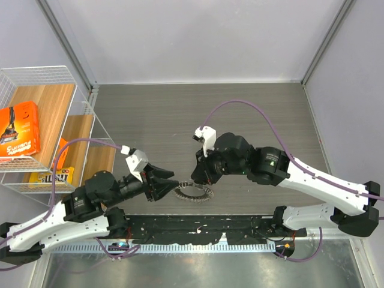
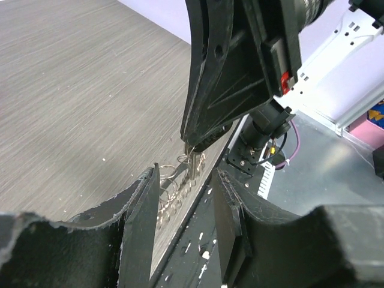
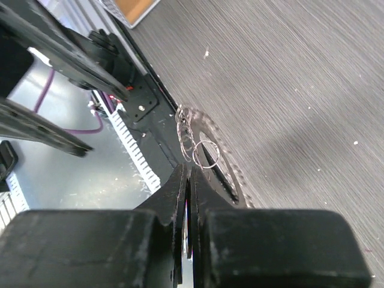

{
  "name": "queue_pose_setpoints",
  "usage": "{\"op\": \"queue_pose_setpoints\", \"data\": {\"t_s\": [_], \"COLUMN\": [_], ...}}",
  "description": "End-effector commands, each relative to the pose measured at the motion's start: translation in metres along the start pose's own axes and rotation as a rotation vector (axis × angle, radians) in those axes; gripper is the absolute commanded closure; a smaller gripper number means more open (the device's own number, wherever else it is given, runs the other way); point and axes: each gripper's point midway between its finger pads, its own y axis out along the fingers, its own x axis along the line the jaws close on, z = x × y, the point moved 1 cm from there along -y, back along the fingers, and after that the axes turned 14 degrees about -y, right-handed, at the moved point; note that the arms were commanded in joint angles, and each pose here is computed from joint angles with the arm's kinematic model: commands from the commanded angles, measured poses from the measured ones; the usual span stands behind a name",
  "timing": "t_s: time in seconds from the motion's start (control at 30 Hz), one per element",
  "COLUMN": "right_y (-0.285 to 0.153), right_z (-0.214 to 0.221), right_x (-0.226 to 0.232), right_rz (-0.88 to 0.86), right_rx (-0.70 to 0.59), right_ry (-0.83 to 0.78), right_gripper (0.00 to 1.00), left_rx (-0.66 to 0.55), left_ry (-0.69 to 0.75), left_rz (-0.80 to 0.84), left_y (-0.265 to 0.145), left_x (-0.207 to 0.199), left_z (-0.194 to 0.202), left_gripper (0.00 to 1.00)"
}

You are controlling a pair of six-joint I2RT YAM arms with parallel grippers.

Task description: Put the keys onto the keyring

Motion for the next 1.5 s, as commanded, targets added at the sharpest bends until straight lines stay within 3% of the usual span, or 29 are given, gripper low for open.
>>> {"op": "queue_pose_setpoints", "data": {"t_s": [0.0, 0.3, 0.97, 1.47], "right_y": [-0.029, -0.05, -0.07, -0.074], "right_z": [-0.039, -0.062, -0.106, -0.115], "right_x": [0.018, 0.026, 0.042, 0.076], "right_rz": [-0.078, -0.101, -0.146, -0.319], "right_rx": [-0.116, -0.174, -0.319, -0.316], "right_ry": [-0.042, -0.052, 0.025, 0.012], "right_gripper": [0.94, 0.94, 0.94, 0.94], "left_rx": [-0.05, -0.039, -0.069, -0.144], "left_ry": [0.027, 0.022, -0.018, 0.067], "left_rz": [0.11, 0.235, 0.294, 0.297], "left_y": [0.0, -0.001, -0.005, 0.003], "left_x": [-0.026, -0.051, -0.067, -0.07], "left_z": [-0.023, -0.027, -0.04, -0.058], "left_gripper": [0.54, 0.5, 0.42, 0.39]}}
